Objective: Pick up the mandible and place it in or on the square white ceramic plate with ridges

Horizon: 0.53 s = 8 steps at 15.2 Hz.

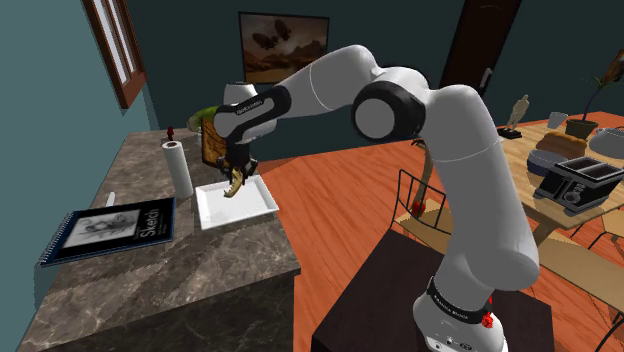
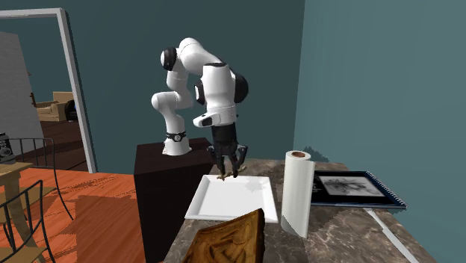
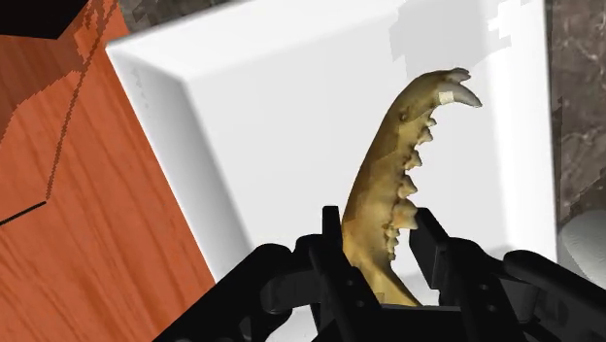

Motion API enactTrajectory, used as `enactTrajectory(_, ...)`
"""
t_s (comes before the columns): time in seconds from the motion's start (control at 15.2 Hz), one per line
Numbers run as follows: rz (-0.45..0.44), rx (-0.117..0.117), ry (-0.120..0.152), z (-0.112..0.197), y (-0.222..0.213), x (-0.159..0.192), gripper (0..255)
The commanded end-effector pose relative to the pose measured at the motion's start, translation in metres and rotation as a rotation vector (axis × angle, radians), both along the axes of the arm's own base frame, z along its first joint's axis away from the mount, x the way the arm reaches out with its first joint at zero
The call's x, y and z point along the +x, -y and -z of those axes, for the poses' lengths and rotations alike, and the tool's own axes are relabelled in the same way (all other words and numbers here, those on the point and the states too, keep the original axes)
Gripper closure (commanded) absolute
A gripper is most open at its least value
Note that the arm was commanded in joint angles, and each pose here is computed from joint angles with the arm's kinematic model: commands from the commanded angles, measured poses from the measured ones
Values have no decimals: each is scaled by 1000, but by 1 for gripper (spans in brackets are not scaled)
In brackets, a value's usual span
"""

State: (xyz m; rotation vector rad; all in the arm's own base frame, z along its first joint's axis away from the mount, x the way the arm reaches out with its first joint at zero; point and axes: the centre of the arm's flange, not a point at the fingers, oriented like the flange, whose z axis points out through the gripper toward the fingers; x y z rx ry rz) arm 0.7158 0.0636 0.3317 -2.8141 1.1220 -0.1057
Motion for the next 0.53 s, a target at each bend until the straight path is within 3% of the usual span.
enactTrajectory(0.0, 0, 0, 0, 10, 0, 1, 255)
enactTrajectory(0.46, 0, 0, 0, 47, 0, 1, 255)
